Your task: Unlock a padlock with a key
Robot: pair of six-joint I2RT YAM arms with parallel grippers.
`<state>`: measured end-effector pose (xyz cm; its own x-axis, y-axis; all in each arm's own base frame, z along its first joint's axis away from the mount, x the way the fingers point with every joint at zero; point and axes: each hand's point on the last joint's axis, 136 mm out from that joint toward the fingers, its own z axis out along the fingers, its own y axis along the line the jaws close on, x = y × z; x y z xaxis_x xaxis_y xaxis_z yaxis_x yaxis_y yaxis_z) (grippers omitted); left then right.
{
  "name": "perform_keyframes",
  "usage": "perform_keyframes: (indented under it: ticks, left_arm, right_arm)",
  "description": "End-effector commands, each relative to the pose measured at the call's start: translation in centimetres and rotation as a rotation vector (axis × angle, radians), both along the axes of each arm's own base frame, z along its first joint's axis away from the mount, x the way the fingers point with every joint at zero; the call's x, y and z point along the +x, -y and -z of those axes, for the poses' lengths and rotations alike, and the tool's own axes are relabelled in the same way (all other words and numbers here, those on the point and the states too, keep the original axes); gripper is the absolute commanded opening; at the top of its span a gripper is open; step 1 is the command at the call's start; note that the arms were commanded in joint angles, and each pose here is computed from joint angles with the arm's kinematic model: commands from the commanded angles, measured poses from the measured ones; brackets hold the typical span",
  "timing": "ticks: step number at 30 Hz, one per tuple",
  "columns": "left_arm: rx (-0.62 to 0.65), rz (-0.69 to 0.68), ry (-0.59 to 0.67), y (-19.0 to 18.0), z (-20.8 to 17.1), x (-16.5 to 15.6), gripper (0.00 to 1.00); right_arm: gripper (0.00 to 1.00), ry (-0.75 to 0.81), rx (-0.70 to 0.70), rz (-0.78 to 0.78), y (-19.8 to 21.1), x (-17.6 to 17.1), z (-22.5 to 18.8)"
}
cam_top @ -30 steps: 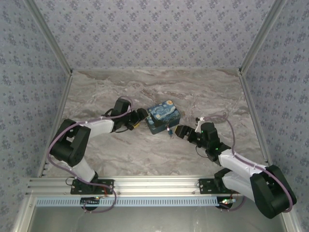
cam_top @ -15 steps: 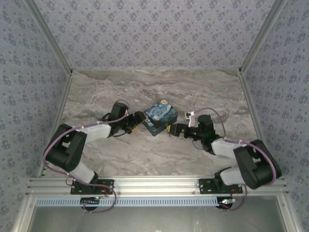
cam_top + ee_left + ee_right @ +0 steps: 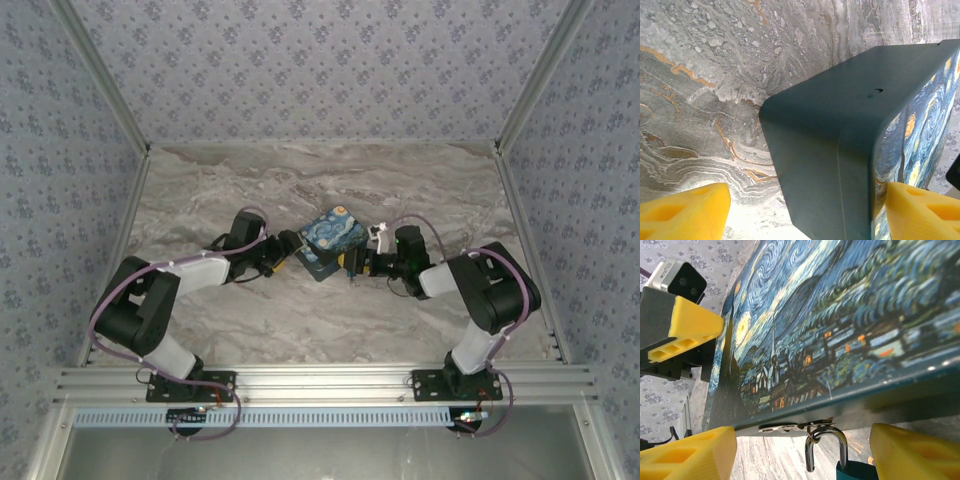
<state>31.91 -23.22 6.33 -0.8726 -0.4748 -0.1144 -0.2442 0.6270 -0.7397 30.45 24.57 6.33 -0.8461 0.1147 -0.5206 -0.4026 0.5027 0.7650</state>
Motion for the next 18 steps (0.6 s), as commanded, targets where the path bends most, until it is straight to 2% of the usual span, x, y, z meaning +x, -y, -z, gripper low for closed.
perform_keyframes:
  ticks: [1,12,18]
  left_arm:
    - [0.132,-0.041,-0.176,-2.68,4.82,-2.99,0.79]
    - [0.13,-0.044,-0.18,-2.6,4.92,-2.87,0.79]
    - [0.13,-0.044,-0.18,-2.57,4.91,-2.84,0.79]
  right_arm:
    - [0.69,0.039,0.029,-0.068,-1.14,-0.06,-0.96]
    - [0.51,0.036,0.033,-0.077,-1.04,-0.63,-0.88]
    - [0.48,0.034,0.036,-0.088,-1.04,-0.96,-1.0]
